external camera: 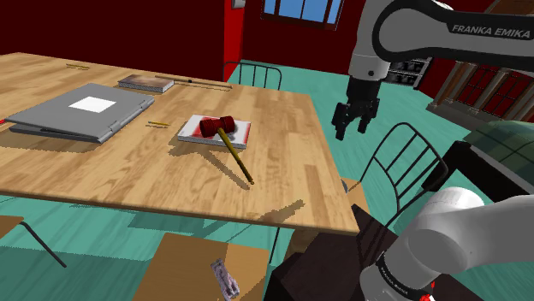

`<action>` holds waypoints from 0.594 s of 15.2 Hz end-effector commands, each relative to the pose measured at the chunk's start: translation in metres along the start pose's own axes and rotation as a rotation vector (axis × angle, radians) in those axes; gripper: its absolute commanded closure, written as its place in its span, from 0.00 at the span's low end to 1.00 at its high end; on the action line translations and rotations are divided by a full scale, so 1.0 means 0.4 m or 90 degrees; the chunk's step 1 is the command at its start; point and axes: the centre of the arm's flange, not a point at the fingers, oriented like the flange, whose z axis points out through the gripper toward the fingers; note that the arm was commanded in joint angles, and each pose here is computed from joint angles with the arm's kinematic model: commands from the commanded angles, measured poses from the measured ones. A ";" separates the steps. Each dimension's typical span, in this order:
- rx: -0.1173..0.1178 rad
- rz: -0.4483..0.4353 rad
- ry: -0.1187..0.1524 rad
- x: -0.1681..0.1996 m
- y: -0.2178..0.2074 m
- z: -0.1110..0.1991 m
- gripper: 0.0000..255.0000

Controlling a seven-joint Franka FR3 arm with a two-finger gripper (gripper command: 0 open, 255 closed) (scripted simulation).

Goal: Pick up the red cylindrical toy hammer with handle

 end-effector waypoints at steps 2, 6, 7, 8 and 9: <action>0.000 0.000 0.007 0.015 -0.026 0.007 0.00; 0.002 -0.001 0.035 0.076 -0.129 0.031 0.00; 0.003 -0.002 0.042 0.091 -0.155 0.037 0.00; 0.003 -0.002 0.048 0.106 -0.180 0.042 0.00; 0.004 -0.002 0.055 0.122 -0.206 0.048 0.00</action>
